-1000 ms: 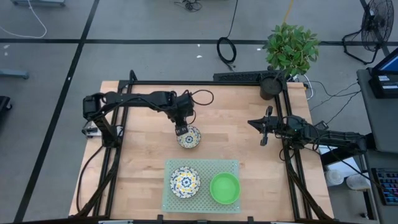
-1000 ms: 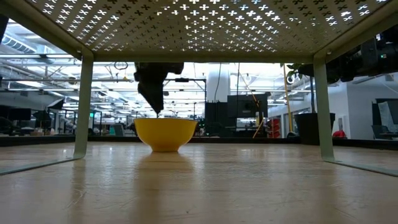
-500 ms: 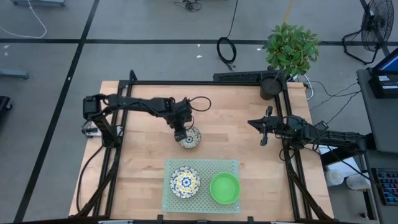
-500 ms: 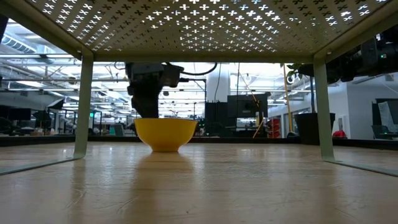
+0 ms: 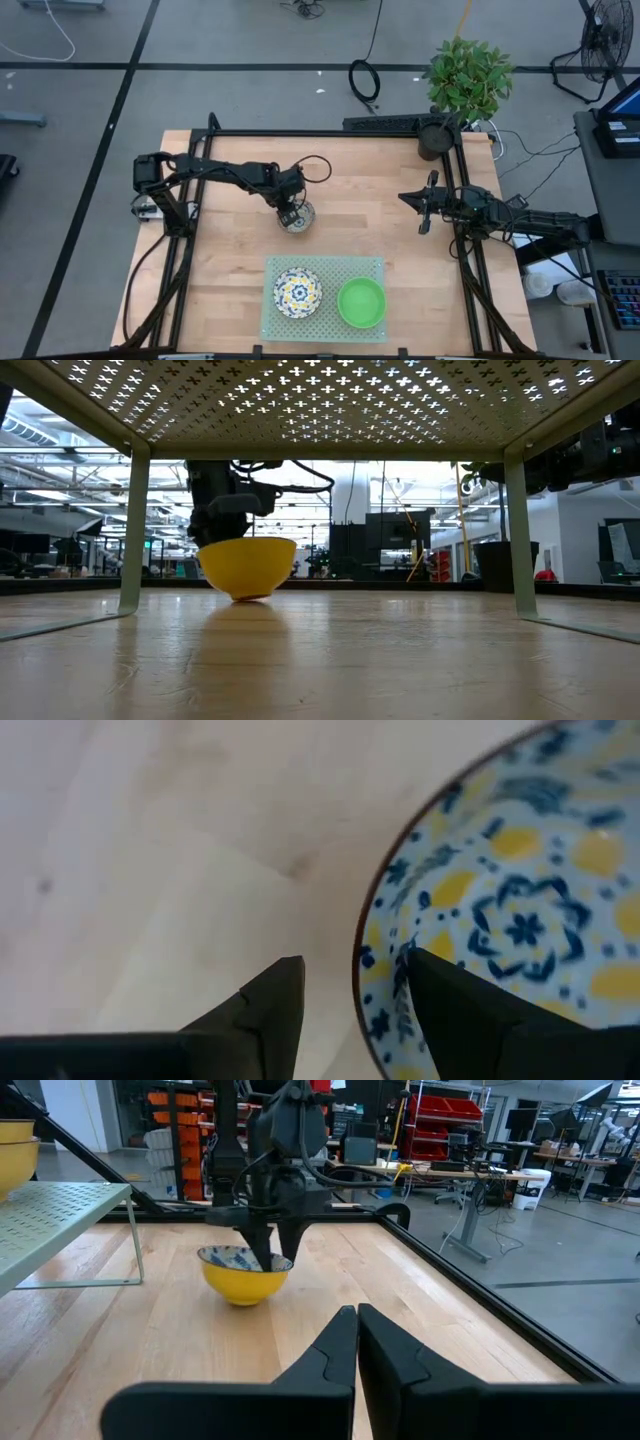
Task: Pick & Place Mini bowls
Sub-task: Stack the top yellow patterned bowl on the yellow patterned bowl on the shelf
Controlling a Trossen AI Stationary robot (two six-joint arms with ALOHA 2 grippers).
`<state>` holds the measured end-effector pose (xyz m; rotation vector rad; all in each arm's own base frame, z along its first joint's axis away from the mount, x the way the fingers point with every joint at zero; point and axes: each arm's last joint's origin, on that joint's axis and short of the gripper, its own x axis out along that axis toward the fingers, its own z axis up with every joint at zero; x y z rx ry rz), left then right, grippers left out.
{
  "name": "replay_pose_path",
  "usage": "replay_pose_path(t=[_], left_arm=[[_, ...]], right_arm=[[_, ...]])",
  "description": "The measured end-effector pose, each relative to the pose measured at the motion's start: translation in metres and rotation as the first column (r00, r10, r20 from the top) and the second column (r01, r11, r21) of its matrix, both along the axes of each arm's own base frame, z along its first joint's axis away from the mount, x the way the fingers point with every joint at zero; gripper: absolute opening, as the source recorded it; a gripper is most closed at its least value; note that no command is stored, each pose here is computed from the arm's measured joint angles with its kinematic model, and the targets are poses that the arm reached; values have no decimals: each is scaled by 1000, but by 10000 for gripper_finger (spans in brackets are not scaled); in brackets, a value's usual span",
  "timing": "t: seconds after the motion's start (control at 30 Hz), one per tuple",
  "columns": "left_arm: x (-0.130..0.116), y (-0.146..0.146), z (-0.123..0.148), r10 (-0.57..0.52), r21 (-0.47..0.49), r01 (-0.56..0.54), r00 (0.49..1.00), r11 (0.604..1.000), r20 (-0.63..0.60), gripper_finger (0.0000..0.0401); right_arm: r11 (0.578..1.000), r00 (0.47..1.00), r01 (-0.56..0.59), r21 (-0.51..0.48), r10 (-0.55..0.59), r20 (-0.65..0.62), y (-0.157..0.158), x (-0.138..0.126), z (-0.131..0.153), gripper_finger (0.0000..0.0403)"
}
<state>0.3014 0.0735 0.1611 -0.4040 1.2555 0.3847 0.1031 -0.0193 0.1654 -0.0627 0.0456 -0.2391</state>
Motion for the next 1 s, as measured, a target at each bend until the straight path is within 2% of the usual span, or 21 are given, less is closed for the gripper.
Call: replay_pose_path(t=[0.37, 0.73, 1.0], left_arm=[[-2, 1, 4, -2, 18, 2, 1000, 1000, 2, 182], [-11, -3, 41, -98, 30, 95, 984, 995, 145, 182], [-16, -5, 52, -142, 65, 131, 969, 989, 202, 182]], right_arm=[[1000, 1000, 0, 0, 0, 0, 0, 0, 0, 0], [1000, 1000, 0, 0, 0, 0, 0, 0, 0, 0], [1000, 1000, 0, 0, 0, 0, 0, 0, 0, 0]])
